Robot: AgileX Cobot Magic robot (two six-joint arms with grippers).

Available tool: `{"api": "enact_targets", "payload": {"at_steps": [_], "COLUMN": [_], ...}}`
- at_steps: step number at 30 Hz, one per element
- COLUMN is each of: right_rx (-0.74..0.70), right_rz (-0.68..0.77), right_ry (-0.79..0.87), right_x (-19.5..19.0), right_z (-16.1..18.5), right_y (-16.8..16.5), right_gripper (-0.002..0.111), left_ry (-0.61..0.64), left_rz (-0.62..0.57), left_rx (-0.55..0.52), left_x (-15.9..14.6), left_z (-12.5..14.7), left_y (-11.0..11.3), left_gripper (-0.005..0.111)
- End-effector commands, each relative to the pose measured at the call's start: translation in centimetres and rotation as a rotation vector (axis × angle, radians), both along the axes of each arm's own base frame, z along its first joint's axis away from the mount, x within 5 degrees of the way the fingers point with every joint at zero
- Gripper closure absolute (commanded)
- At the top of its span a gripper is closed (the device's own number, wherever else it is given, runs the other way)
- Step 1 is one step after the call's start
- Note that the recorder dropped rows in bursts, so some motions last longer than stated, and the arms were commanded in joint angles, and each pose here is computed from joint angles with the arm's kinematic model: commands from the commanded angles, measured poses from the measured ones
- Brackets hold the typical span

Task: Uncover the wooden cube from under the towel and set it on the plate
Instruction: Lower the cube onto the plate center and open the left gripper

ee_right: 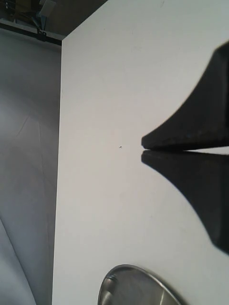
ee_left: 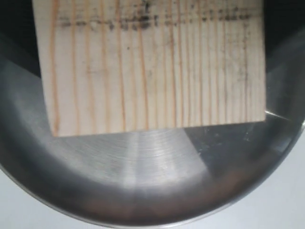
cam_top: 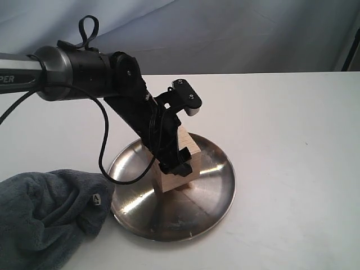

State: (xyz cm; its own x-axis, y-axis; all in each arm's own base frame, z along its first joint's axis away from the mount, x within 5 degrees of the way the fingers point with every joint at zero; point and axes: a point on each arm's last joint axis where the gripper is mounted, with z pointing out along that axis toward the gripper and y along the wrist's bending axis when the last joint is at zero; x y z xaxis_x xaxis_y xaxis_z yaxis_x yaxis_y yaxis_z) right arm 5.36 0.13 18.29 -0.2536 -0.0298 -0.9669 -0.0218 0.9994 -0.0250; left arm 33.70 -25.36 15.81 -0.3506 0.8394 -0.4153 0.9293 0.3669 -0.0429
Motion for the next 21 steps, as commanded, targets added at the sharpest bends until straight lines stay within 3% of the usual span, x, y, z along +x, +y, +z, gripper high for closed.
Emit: {"api": "enact_targets", "payload": {"at_steps": [1, 15, 17, 20, 21], "right_rx": [-0.002, -0.002, -0.002, -0.002, -0.002], "right_rz": [0.0, 0.0, 0.0, 0.0, 0.0], "right_ry": [-0.009, -0.009, -0.009, -0.009, -0.009], "right_x": [0.0, 0.0, 0.0, 0.0, 0.0], "right_z": [0.0, 0.0, 0.0, 0.0, 0.0], "right_y": [0.0, 0.0, 0.0, 0.0, 0.0], "right_gripper": [0.108, 0.108, 0.108, 0.108, 0.108], "left_ry": [-0.025, -0.024, -0.04, -0.038, -0.034], "left_rz": [0.008, -0.034, -0.078, -0.092, -0.08], "left_rx": [-0.018, 0.069, 0.127, 0.143, 0.131], "left_x": [0.1, 0.5, 0.5, 0.4, 0.4], "left_z": [0.5, -2.2, -2.3, -2.2, -2.1], "left_y": [-0.2, 0.1, 0.5, 0.7, 0.6], "left_gripper": [0.107, 0.103, 0.092, 0.048, 0.026]}}
